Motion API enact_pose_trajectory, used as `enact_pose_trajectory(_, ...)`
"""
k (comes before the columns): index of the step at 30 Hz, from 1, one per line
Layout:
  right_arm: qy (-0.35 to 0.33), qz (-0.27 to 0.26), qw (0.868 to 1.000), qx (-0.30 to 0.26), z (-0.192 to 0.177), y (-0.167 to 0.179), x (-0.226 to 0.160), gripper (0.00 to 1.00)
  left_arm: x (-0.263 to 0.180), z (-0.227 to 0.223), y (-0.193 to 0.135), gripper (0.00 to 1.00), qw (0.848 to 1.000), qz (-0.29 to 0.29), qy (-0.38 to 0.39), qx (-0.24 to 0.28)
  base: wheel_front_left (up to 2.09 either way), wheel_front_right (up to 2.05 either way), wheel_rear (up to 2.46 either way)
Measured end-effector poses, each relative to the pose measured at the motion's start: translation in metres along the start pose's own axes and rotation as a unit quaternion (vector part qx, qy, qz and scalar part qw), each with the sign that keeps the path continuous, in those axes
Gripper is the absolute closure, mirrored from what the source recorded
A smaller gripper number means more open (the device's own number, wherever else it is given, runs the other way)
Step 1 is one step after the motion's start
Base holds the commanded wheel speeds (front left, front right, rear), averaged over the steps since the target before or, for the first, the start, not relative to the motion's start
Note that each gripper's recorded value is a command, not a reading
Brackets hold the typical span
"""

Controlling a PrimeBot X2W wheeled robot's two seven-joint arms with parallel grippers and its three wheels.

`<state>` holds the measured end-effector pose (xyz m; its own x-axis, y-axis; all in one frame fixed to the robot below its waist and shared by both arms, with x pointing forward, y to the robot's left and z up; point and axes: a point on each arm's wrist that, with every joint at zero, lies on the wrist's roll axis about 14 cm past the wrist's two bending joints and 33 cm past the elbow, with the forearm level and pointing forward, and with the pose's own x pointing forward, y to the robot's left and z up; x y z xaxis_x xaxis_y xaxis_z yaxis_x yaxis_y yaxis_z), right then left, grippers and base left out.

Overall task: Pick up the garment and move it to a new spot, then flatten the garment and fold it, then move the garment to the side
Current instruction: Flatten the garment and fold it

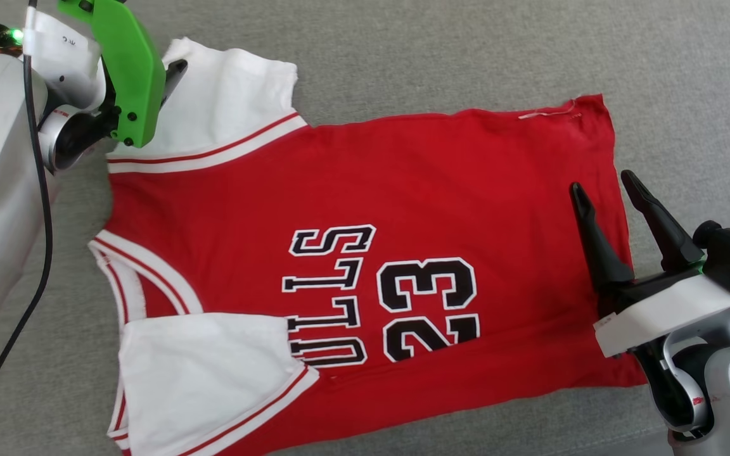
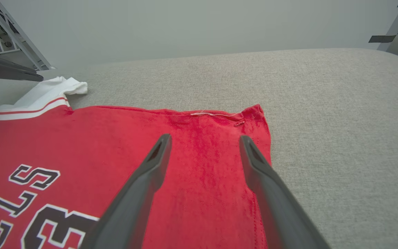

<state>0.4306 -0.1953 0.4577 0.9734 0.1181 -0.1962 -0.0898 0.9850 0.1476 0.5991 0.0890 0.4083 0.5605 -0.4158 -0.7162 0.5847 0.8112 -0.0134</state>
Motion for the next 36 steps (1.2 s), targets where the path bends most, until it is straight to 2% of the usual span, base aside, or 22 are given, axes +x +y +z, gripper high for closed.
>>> enact_pose_trajectory(4, 0.018, -0.017, 1.0, 0.0, -0.014, -0.01, -0.002, 0.0, 0.024, -0.017, -0.003, 0.0, 0.999, -0.009, 0.039, -0.002, 0.0, 0.0, 0.0)
enact_pose_trajectory(14, 0.035, -0.026, 0.999, 0.0, -0.027, -0.017, -0.002, 0.0, 0.047, -0.02, 0.02, 0.0, 0.998, 0.017, 0.055, -0.028, 0.0, 0.0, 0.0)
enact_pose_trajectory(15, 0.035, -0.025, 0.999, 0.0, -0.027, -0.016, -0.002, 0.0, 0.046, -0.02, 0.018, 0.08, 0.998, 0.015, 0.059, -0.033, 0.0, 0.0, 0.0)
enact_pose_trajectory(16, 0.036, -0.025, 0.999, 0.0, -0.028, -0.016, -0.002, 0.0, 0.046, -0.021, 0.016, 0.66, 0.997, 0.01, 0.064, -0.041, 0.0, 0.0, 0.0)
enact_pose_trajectory(17, 0.037, -0.024, 0.999, 0.0, -0.028, -0.016, -0.002, 0.0, 0.045, -0.021, 0.014, 1.0, 0.996, 0.004, 0.067, -0.05, 0.0, 0.0, 0.0)
enact_pose_trajectory(21, 0.037, -0.021, 0.999, -0.002, -0.028, -0.015, -0.002, 0.0, 0.042, -0.022, 0.008, 1.0, 0.996, -0.006, 0.07, -0.061, 0.0, 0.0, 0.0)
enact_pose_trajectory(31, 0.047, -0.012, 0.998, -0.028, -0.014, -0.019, -0.008, 0.0, 0.02, -0.009, -0.001, 1.0, 0.996, -0.001, -0.018, -0.084, 0.0, 0.0, 0.0)
enact_pose_trajectory(33, 0.06, -0.008, 0.997, -0.041, -0.012, -0.021, -0.01, 0.0, 0.011, -0.001, -0.003, 1.0, 0.996, -0.001, -0.041, -0.085, 0.0, 0.0, 0.0)
enact_pose_trajectory(34, 0.098, -0.003, 0.993, -0.061, -0.015, -0.026, -0.012, 0.0, -0.005, 0.011, -0.004, 1.0, 0.994, -0.001, -0.071, -0.08, 0.0, 0.0, 0.0)
enact_pose_trajectory(36, 0.126, 0.001, 0.989, -0.074, -0.017, -0.03, -0.01, 0.0, -0.015, 0.015, -0.004, 1.0, 0.993, -0.001, -0.085, -0.077, 0.0, 0.0, 0.0)
